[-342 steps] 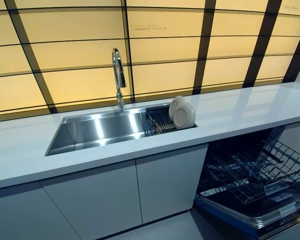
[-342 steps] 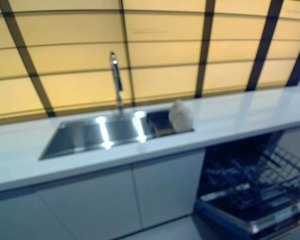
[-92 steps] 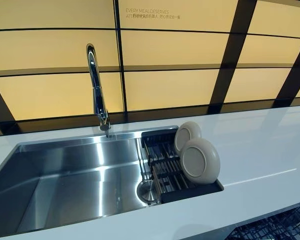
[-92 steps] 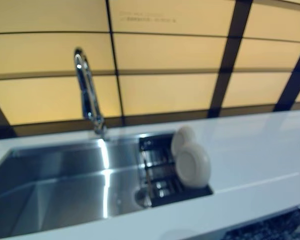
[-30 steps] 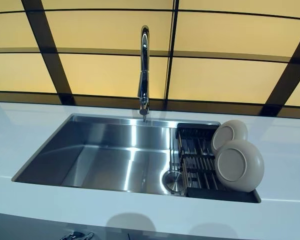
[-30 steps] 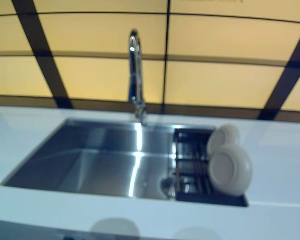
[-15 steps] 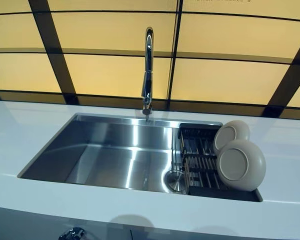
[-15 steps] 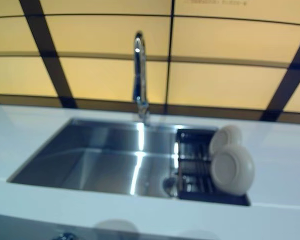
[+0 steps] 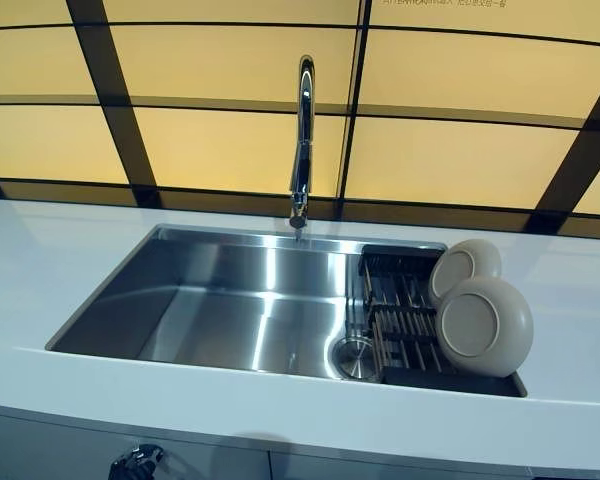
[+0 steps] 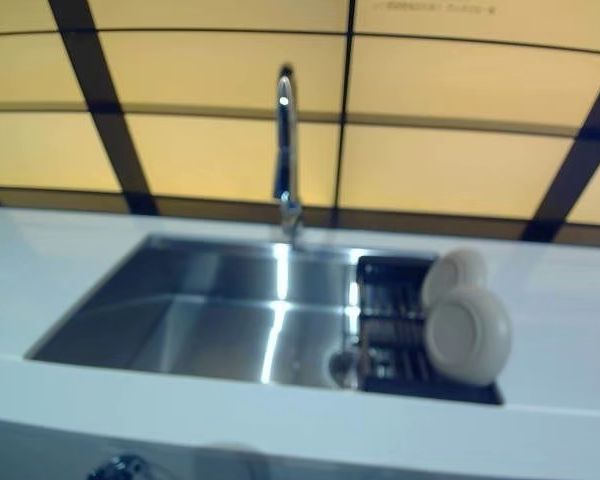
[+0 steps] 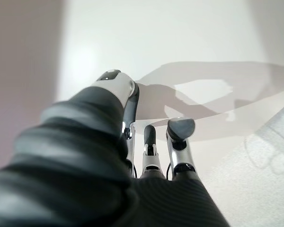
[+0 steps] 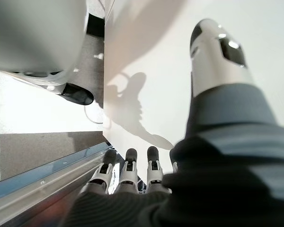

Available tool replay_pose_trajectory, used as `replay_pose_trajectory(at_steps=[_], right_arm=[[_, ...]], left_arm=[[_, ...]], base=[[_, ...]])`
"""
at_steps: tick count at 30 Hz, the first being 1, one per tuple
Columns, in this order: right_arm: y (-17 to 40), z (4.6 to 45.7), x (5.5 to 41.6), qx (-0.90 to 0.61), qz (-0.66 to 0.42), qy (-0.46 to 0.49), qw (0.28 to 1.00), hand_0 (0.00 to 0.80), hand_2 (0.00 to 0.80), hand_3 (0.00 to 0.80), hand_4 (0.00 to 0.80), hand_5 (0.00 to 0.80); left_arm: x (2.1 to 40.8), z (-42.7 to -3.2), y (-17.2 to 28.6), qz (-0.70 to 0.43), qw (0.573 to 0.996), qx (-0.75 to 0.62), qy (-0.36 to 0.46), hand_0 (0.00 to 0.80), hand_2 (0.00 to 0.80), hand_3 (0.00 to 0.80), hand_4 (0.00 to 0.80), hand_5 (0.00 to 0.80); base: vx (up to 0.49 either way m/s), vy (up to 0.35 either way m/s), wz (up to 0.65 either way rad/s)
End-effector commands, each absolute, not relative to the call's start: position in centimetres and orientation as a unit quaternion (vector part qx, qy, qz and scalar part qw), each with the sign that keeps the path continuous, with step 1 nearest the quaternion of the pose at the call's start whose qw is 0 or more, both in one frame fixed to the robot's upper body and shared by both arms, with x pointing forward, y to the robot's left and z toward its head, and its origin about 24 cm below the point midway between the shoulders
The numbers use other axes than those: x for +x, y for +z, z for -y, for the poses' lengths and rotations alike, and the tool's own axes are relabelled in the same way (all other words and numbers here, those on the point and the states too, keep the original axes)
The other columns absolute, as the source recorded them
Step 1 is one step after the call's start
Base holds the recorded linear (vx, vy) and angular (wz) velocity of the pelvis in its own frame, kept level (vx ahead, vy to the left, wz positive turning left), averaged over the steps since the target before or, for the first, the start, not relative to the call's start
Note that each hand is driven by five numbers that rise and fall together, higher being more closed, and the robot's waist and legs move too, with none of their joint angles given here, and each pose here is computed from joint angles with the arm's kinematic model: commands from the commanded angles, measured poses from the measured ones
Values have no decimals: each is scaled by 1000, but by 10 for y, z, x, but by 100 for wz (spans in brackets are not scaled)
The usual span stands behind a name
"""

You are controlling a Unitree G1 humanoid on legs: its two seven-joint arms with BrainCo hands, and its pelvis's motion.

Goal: Take plates into dishwasher

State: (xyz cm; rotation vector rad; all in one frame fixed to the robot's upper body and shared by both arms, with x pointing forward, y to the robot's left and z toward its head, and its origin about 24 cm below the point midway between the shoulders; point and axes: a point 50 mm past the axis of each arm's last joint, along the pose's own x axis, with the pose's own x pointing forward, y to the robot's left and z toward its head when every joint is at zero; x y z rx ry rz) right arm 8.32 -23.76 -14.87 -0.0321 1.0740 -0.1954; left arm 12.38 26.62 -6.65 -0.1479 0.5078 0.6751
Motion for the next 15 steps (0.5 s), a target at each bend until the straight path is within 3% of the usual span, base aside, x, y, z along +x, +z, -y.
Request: replay_pose_trajectory(at_steps=[1, 2, 3, 4, 6, 10, 15], right_arm=[[-140, 243, 108, -35, -478, -83, 874, 0, 0, 0, 0, 0], [-141, 243, 109, -35, -478, -82, 874, 0, 0, 0, 0, 0], [-141, 242, 109, -35, -478, -82, 874, 0, 0, 0, 0, 0], [-141, 242, 108, -35, -478, -81, 874, 0, 0, 0, 0, 0], [-140, 241, 109, -35, -477, -80, 874, 0, 0, 0, 0, 0], [-137, 241, 115, -39, -473, -71, 877, 0, 0, 0, 0, 0], [-131, 244, 126, -54, -461, -57, 884, 0, 0, 0, 0, 0]], left_arm=[[238, -268, 99, 219, 943, -73, 238, 800, 800, 800, 800, 800], [238, -268, 100, 219, 943, -72, 238, 800, 800, 800, 800, 800], [238, -267, 100, 219, 943, -72, 239, 744, 744, 744, 744, 744], [237, -267, 101, 223, 942, -63, 242, 0, 0, 0, 0, 0], [237, -267, 101, 221, 943, -47, 244, 0, 0, 0, 0, 0], [239, -268, 91, 183, 952, -30, 243, 0, 0, 0, 0, 0], [237, -266, 42, 50, 978, 17, 201, 0, 0, 0, 0, 0]], base=[[2, 7, 5], [0, 6, 19], [-3, 6, 11], [-40, 9, -6], [-42, 7, -27], [6, -7, 61], [-15, 6, -15]])
